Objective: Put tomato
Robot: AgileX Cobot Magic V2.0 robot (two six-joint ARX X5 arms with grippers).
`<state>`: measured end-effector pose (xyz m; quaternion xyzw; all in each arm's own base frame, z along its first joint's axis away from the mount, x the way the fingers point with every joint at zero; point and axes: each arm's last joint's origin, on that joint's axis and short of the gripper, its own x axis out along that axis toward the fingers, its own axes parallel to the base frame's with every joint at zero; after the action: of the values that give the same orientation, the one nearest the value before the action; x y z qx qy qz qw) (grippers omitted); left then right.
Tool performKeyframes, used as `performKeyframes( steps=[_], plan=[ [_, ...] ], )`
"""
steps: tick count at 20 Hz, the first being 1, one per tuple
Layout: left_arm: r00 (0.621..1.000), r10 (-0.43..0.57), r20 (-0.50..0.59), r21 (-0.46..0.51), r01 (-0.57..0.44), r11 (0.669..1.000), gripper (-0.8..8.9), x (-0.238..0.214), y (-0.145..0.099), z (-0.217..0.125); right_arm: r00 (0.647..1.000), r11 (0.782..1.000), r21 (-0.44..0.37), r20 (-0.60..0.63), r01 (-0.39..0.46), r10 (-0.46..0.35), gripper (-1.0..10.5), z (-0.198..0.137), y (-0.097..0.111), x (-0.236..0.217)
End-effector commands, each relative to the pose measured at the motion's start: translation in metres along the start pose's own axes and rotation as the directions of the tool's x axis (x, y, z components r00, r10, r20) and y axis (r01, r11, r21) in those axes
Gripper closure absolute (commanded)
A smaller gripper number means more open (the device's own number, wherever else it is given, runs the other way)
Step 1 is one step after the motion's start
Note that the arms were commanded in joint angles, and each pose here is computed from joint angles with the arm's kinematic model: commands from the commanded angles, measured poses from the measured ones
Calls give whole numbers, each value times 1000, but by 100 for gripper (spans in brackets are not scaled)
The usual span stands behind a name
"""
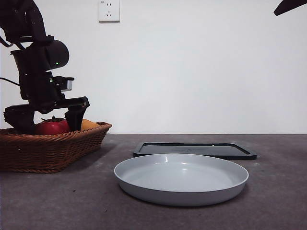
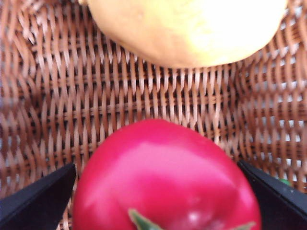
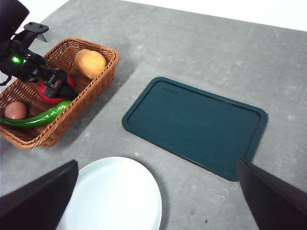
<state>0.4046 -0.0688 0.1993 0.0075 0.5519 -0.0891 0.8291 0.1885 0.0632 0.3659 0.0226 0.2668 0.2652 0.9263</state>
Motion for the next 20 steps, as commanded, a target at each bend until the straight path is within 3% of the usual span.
performKeyframes(
  steps=[1, 3, 11, 15, 20],
  plan=[
    [1000, -2, 1, 5, 2, 1000, 419, 8, 0, 5, 1000, 1000, -16, 20, -6, 7, 359, 6, 2, -1],
    [1000, -2, 4, 5, 2, 1000, 488, 6, 0, 7, 1000, 1000, -16, 20, -6, 6, 359, 6, 2, -1],
    [996, -7, -90, -18, 6, 1000, 489, -47, -15, 24, 1000, 1000, -16, 21, -6, 6, 359, 6, 2, -1],
    [994, -73, -82, 48, 77, 996, 489, -86, -56, 16, 1000, 1000, -16, 21, -6, 6, 359, 6, 2, -1],
    [985, -146, -87, 235, 163, 958, 489, -110, -134, -8, 1000, 1000, -16, 21, -6, 6, 359, 6, 2, -1]
  ],
)
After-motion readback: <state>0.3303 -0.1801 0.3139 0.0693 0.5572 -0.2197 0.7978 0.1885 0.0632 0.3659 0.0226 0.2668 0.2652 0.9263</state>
